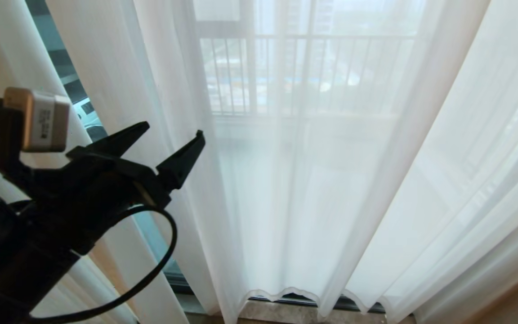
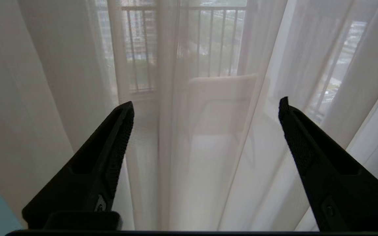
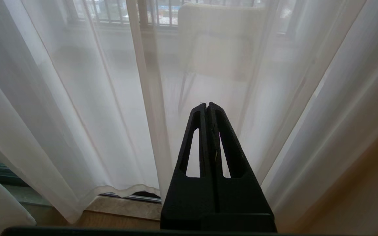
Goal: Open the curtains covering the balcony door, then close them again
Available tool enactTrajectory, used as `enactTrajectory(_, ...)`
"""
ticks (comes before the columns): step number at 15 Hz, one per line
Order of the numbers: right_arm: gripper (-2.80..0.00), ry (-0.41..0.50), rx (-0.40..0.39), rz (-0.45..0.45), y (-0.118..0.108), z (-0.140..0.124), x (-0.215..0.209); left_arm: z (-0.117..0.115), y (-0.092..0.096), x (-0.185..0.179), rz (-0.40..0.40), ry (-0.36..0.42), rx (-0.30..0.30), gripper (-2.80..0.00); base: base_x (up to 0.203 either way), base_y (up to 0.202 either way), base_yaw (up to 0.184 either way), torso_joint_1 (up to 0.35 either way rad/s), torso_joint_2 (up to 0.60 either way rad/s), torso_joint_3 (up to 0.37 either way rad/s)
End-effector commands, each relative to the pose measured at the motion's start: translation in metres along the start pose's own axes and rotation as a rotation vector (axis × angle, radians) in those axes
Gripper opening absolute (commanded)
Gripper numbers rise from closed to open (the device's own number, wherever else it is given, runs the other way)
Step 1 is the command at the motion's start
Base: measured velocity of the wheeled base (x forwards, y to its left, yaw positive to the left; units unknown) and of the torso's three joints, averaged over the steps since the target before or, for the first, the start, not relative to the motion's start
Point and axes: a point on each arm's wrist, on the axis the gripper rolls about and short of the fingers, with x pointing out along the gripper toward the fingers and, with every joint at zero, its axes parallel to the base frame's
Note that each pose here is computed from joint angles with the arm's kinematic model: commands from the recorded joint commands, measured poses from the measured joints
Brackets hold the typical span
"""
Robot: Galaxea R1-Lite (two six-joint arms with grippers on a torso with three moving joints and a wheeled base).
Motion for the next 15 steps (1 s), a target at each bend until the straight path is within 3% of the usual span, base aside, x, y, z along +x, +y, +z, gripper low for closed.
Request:
enactTrajectory(1,-2.8,-0.001,0.0,0.001,0.0,0.0,0.0,0.006,0.015,-0.026,0.025,-0.037,0.005,-2.8,0.0,0.0,0.0,0.0,0.0,0.0)
enactTrajectory(4,-2.8,-0.001,0.0,0.001,0.0,0.0,0.0,0.003,0.028,-0.046,0.048,-0.036,0.038,-2.8,0.0,0.0,0.0,0.0,0.0,0.0)
enactTrajectory(9,-2.8,0.0,0.0,0.001,0.0,0.0,0.0,-0.005,0.044,-0.078,0.043,-0.034,0.188,-2.8,0.0,0.0,0.0,0.0,0.0,0.0)
enactTrajectory(15,-2.8,-0.001,0.0,0.001,0.0,0.0,0.0,0.003,0.063,-0.12,0.219,-0.116,0.316,-2.8,0.0,0.0,0.0,0.0,0.0,0.0)
